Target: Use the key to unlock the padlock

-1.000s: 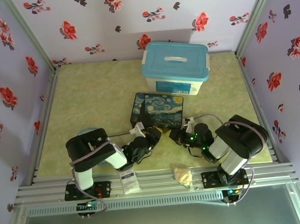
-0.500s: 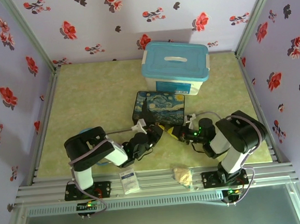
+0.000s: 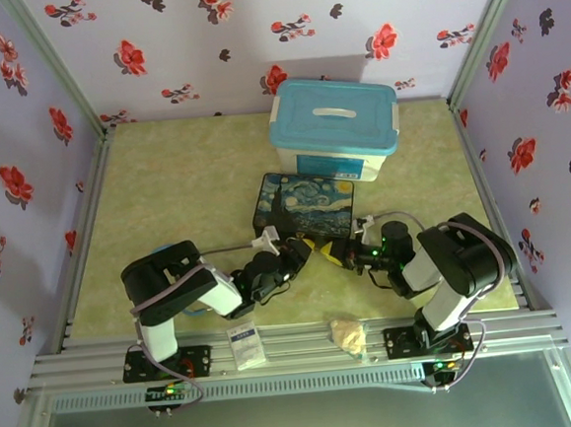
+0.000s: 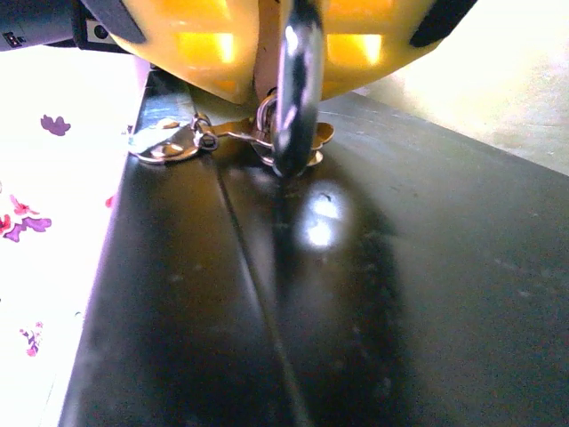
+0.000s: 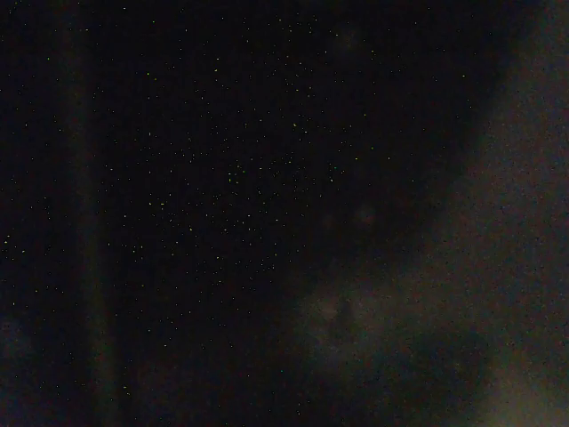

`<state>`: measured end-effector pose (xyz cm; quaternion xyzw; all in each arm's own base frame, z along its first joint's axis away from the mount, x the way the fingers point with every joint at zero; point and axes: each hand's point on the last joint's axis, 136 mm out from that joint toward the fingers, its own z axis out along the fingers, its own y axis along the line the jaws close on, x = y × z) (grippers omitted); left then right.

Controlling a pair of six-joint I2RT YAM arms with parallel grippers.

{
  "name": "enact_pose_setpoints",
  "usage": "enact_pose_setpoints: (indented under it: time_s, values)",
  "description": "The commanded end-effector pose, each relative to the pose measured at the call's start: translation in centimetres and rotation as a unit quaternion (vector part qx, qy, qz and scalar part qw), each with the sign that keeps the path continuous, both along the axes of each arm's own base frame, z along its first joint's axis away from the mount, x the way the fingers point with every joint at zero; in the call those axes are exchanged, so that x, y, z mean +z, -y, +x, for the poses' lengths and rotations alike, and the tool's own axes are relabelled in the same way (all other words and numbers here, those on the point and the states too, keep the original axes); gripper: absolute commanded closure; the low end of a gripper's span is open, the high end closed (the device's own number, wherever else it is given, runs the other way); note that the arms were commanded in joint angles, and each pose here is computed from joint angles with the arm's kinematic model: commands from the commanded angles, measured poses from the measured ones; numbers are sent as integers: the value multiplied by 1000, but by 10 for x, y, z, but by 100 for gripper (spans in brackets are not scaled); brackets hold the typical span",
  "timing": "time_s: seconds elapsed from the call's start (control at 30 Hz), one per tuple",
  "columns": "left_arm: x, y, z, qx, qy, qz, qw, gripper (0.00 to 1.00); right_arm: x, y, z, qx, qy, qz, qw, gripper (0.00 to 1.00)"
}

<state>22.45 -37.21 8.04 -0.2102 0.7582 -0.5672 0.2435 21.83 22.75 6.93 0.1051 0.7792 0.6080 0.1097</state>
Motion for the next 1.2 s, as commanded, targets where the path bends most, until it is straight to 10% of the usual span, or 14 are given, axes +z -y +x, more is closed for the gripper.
enact_pose_setpoints:
  time_s: [0.0, 1.17]
  values:
    - [37, 34, -45, -133, 22, -63, 989, 100, 34, -18, 9, 23, 58, 33, 998, 100]
    - [77, 48, -61, -218, 70, -94, 969, 100, 20, 4, 25, -30, 39, -38, 998, 100]
